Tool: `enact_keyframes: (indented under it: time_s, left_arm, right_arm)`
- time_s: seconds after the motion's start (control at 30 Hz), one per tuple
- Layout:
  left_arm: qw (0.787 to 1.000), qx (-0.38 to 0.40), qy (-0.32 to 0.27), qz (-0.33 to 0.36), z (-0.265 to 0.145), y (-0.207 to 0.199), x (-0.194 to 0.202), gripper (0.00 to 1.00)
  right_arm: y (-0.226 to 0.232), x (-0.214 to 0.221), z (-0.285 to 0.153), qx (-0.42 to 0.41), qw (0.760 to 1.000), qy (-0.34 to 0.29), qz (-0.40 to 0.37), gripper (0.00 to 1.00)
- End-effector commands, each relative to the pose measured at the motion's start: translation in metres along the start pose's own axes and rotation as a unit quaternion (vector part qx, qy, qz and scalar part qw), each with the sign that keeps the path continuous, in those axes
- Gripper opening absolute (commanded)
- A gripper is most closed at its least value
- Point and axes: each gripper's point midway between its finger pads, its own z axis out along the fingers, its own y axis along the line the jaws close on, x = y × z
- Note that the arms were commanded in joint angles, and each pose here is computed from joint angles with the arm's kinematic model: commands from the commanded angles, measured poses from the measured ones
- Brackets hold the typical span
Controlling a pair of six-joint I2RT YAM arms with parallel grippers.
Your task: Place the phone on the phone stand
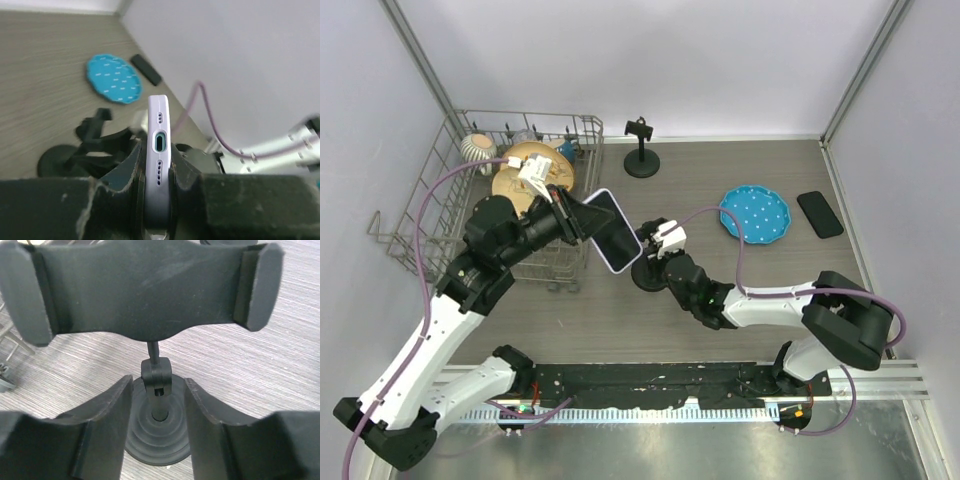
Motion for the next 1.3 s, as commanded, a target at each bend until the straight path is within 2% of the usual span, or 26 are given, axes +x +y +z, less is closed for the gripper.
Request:
enact_keyframes:
  time_s: [0.0,0.1,0.2,0.3,0.33,0.37,0.4,0.43,0.53,0.63,0.67,0.7,0.83,0.97,1.07,1.17,1.27]
  left_arm:
    - [0.978,-0.172,-0.060,-0.098,-0.015,0.041,-0.036,0.00]
    - [0.970,-0.187,-0.049,-0.150,-0.015,0.048,-0.036,0.00]
    - [0.964,-0.186,-0.039,-0.185,-0.015,0.052,-0.038,0.00]
    - [0.964,-0.151,-0.029,-0.215,-0.012,0.049,-0.039,0.00]
    - [0.967,-0.126,-0.032,-0.219,-0.010,0.042,-0.041,0.00]
    - [0.974,-0.080,-0.048,-0.207,-0.007,0.032,-0.047,0.00]
    - [0.973,-0.060,-0.063,-0.216,-0.007,0.027,-0.051,0.00]
    - [0.973,-0.042,-0.081,-0.210,-0.008,0.023,-0.056,0.00]
    - [0.970,-0.009,-0.140,-0.197,-0.012,0.019,-0.070,0.00]
    - [0.965,0.011,-0.171,-0.197,-0.010,0.021,-0.076,0.00]
    - [0.964,0.021,-0.178,-0.195,-0.008,0.020,-0.078,0.00]
    - [0.964,0.026,-0.178,-0.196,-0.007,0.020,-0.078,0.00]
    - [0.964,0.035,-0.172,-0.201,-0.003,0.021,-0.075,0.00]
    - [0.961,0.040,-0.181,-0.204,-0.005,0.022,-0.075,0.00]
    - [0.960,0.048,-0.186,-0.205,-0.006,0.021,-0.074,0.00]
    - [0.959,0.050,-0.186,-0.209,-0.005,0.023,-0.071,0.00]
    - [0.956,0.054,-0.192,-0.217,-0.006,0.027,-0.067,0.00]
  right_arm:
    - [0.002,-0.041,-0.007,-0.006,0.998,-0.060,0.035,0.57]
    - [0.002,-0.053,-0.015,-0.017,0.997,-0.071,0.035,0.61]
    - [-0.001,-0.071,-0.027,-0.027,0.995,-0.087,0.037,0.61]
    - [-0.005,-0.081,-0.038,-0.032,0.995,-0.089,0.043,0.62]
    - [-0.006,-0.098,-0.045,-0.033,0.993,-0.101,0.056,0.62]
    - [-0.007,-0.105,-0.048,-0.031,0.992,-0.099,0.074,0.62]
    - [-0.012,-0.098,-0.051,-0.021,0.994,-0.071,0.075,0.64]
    - [-0.015,-0.124,-0.057,-0.017,0.991,-0.084,0.103,0.65]
    - [-0.013,-0.144,-0.067,-0.022,0.981,-0.062,0.184,0.68]
    - [0.012,-0.180,-0.085,-0.104,0.944,-0.078,0.305,0.69]
    - [0.029,-0.191,-0.094,-0.158,0.928,-0.079,0.328,0.70]
    - [0.036,-0.207,-0.101,-0.190,0.898,-0.098,0.385,0.69]
    - [0.048,-0.228,-0.111,-0.250,0.834,-0.126,0.475,0.70]
    - [0.073,-0.228,-0.106,-0.299,0.802,-0.103,0.506,0.69]
    - [0.080,-0.229,-0.105,-0.319,0.780,-0.114,0.527,0.66]
    - [0.079,-0.233,-0.105,-0.320,0.779,-0.129,0.524,0.59]
    - [0.076,-0.240,-0.107,-0.323,0.777,-0.146,0.521,0.41]
